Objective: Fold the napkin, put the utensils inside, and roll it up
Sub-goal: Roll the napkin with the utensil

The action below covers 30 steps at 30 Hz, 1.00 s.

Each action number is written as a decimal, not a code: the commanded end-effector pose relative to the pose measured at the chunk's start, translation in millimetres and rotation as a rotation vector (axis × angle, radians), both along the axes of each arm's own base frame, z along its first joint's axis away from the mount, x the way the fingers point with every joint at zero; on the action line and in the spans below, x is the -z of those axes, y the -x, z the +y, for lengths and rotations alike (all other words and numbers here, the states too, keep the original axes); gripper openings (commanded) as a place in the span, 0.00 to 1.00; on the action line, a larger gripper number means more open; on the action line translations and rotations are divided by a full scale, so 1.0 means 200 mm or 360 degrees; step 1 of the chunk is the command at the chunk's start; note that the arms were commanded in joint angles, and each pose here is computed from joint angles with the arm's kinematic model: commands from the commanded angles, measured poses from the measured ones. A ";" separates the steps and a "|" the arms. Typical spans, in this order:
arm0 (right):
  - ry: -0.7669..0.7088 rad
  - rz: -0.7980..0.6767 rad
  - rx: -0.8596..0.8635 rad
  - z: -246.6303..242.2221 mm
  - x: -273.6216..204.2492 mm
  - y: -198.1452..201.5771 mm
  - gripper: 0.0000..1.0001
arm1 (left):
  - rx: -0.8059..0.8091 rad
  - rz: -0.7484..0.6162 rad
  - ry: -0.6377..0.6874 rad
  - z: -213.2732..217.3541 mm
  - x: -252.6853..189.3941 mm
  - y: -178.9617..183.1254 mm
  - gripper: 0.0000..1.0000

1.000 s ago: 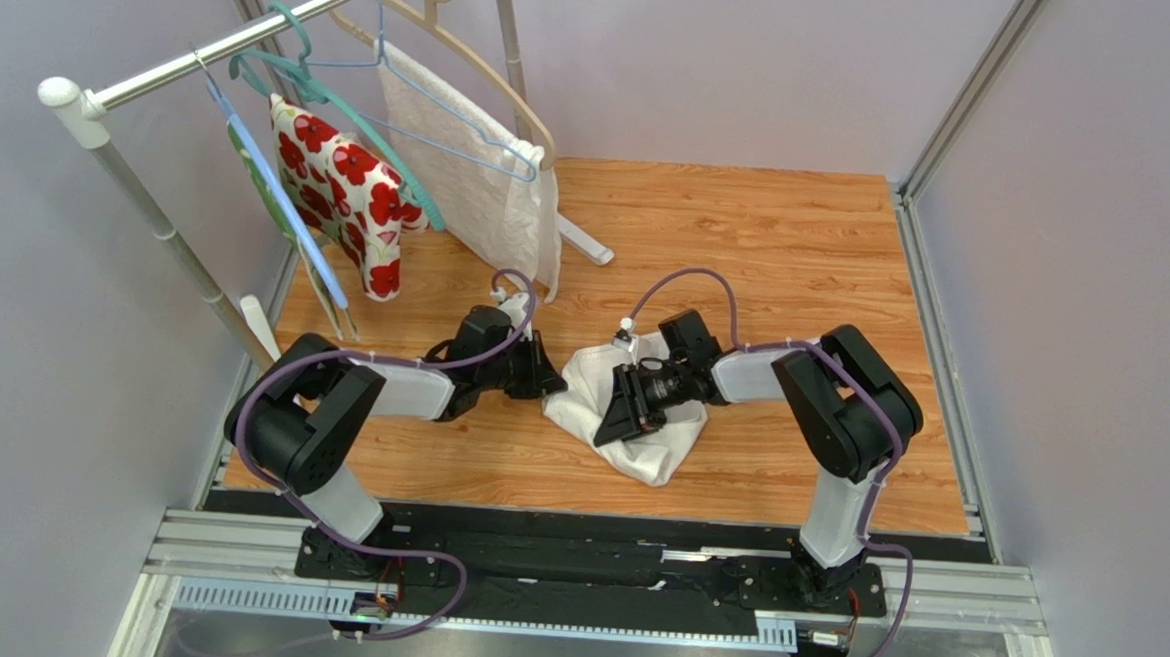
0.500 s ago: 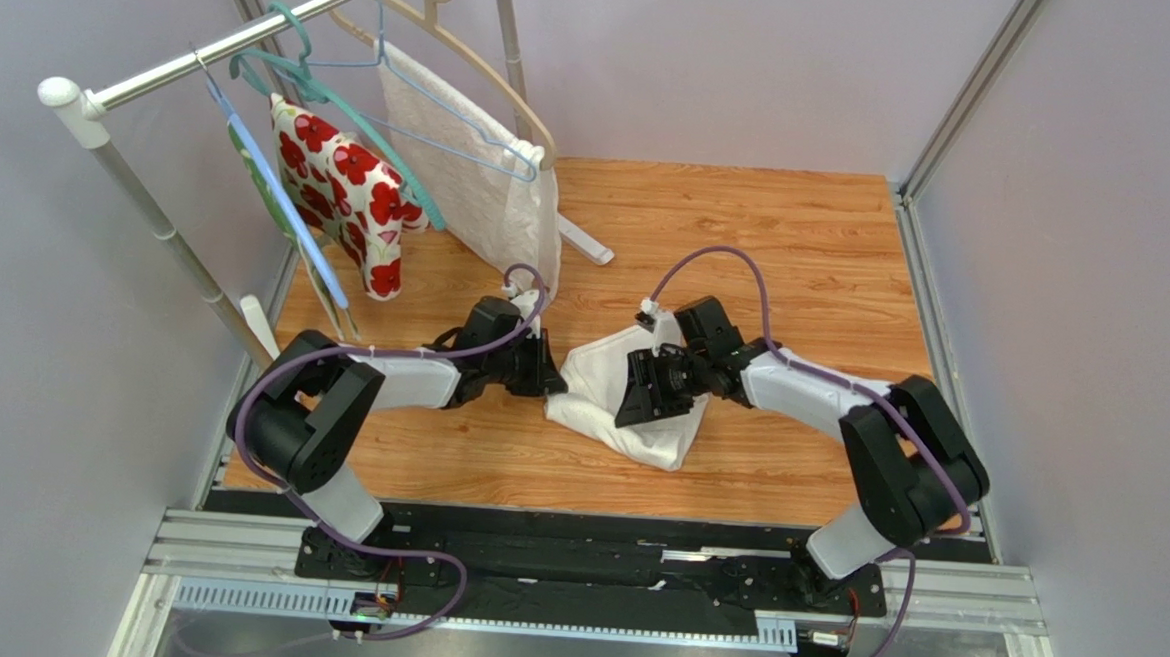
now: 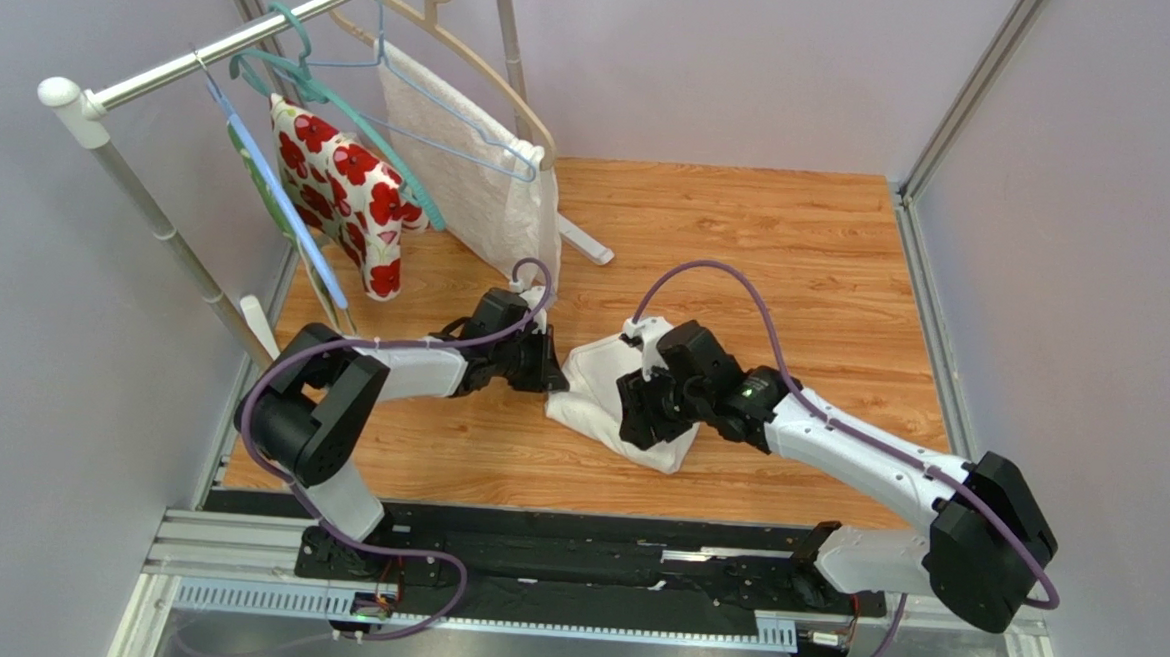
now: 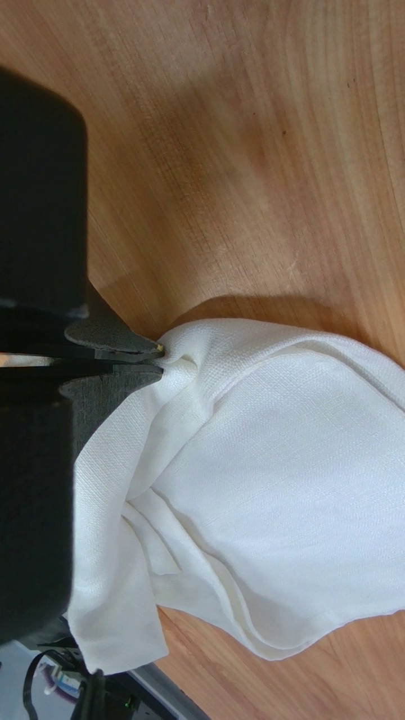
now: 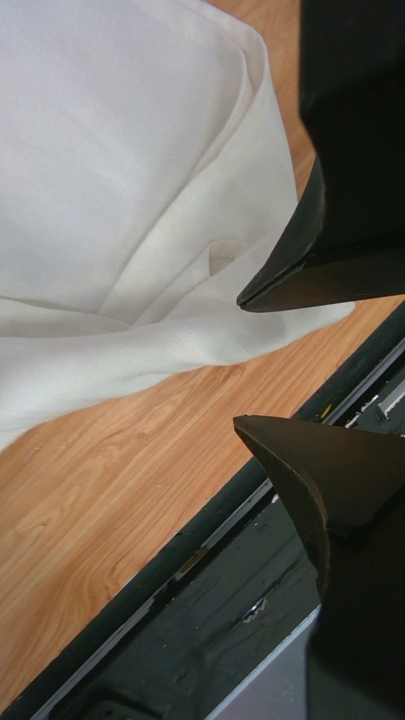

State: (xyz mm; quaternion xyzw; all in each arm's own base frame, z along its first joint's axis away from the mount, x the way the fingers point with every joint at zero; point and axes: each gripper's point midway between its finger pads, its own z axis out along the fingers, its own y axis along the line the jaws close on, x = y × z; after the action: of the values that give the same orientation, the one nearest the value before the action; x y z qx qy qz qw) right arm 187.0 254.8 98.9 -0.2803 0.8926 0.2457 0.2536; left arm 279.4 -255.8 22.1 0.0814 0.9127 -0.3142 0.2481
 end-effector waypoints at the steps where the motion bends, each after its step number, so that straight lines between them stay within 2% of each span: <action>1: 0.0145 -0.0031 0.0066 -0.05 0.07 0.03 0.53 | 0.0025 0.0046 -0.0133 0.04 0.07 0.01 0.00; 7: 0.0242 -0.0019 0.0019 -0.05 0.12 0.08 0.53 | 0.0038 0.0055 -0.0161 0.04 0.07 -0.01 0.00; 12: 0.0400 -0.0066 0.0092 -0.10 0.18 0.07 0.53 | 0.0050 0.0058 -0.0171 0.04 0.08 -0.01 0.00; 17: 0.0454 -0.0126 0.0138 -0.13 0.17 0.05 0.53 | 0.0059 0.0059 -0.0180 0.04 0.08 -0.01 0.00; 25: 0.0540 -0.0024 0.0155 -0.17 0.25 0.10 0.52 | 0.0059 0.0071 -0.0203 0.05 0.09 -0.01 0.00; 28: 0.0521 0.0039 0.0161 -0.17 0.27 0.13 0.45 | 0.0058 0.0083 -0.0219 0.06 0.09 -0.01 0.00; 30: 0.0513 0.0085 0.0169 -0.16 0.29 0.16 0.34 | 0.0055 0.0081 -0.0223 0.06 0.09 -0.01 0.00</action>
State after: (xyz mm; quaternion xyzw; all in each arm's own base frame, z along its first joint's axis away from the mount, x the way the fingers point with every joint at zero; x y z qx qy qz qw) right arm 164.5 222.3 45.9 -0.2822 0.9314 0.0872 0.2129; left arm 285.3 -258.6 21.3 0.0997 0.9212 -0.2984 0.2290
